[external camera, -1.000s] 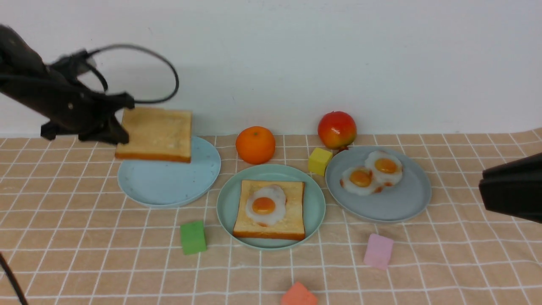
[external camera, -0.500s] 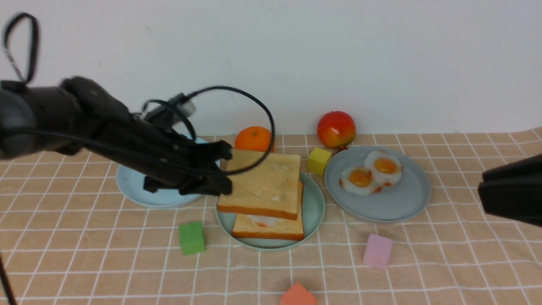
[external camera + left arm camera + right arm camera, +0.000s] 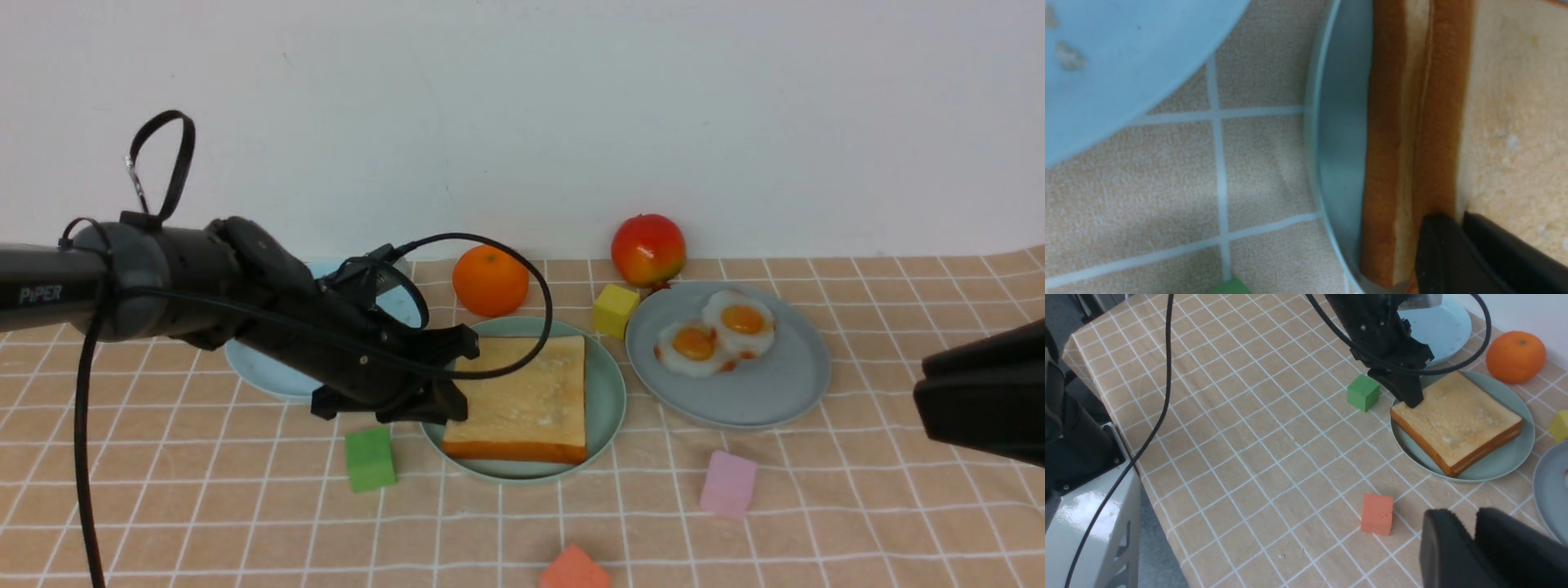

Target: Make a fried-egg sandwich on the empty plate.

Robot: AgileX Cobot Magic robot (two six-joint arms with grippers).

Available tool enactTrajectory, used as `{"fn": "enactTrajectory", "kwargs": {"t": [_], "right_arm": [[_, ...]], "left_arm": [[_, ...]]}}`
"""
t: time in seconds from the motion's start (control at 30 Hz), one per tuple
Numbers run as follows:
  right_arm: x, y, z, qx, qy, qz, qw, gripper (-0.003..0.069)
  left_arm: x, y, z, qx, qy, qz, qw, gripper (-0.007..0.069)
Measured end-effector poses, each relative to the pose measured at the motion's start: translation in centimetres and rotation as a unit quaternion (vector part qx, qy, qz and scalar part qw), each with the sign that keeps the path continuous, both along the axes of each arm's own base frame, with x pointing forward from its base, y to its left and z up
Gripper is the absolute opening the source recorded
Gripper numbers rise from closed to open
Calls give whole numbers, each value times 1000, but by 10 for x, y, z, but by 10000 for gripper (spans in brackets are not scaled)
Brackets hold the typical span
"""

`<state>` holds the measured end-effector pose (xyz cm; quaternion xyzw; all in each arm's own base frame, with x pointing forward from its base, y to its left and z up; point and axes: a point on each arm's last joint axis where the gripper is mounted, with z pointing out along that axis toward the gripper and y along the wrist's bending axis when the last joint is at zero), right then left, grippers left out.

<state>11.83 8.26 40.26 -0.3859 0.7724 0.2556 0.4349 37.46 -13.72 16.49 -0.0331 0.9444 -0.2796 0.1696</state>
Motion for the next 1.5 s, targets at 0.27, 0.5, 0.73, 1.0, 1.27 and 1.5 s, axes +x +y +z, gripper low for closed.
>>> {"fn": "enactTrajectory", "kwargs": {"t": [0.27, 0.5, 0.73, 1.0, 1.27, 1.5], "right_arm": [[-2, 0, -2, -6, 11, 11, 1000, 144], [-3, -3, -7, -35, 24, 11, 999, 153], [3, -8, -29, -17, 115, -81, 990, 158], [-25, -18, -35, 45, 52, -136, 988, 153], [-93, -35, -36, 85, -80, -139, 983, -12], [-130, -51, -69, 149, -175, -180, 956, -14]], "left_arm": [[-4, 4, 19, 21, -21, -7, 1000, 321], [-18, 9, 73, 27, -70, -26, 997, 524], [-50, 11, 123, 12, -89, -78, 993, 476], [-136, 30, 193, 25, -129, -144, 981, 50], [-250, 60, 193, 0, -150, -109, 983, -13], [-353, 90, 165, -34, -230, -52, 971, -13]]}}
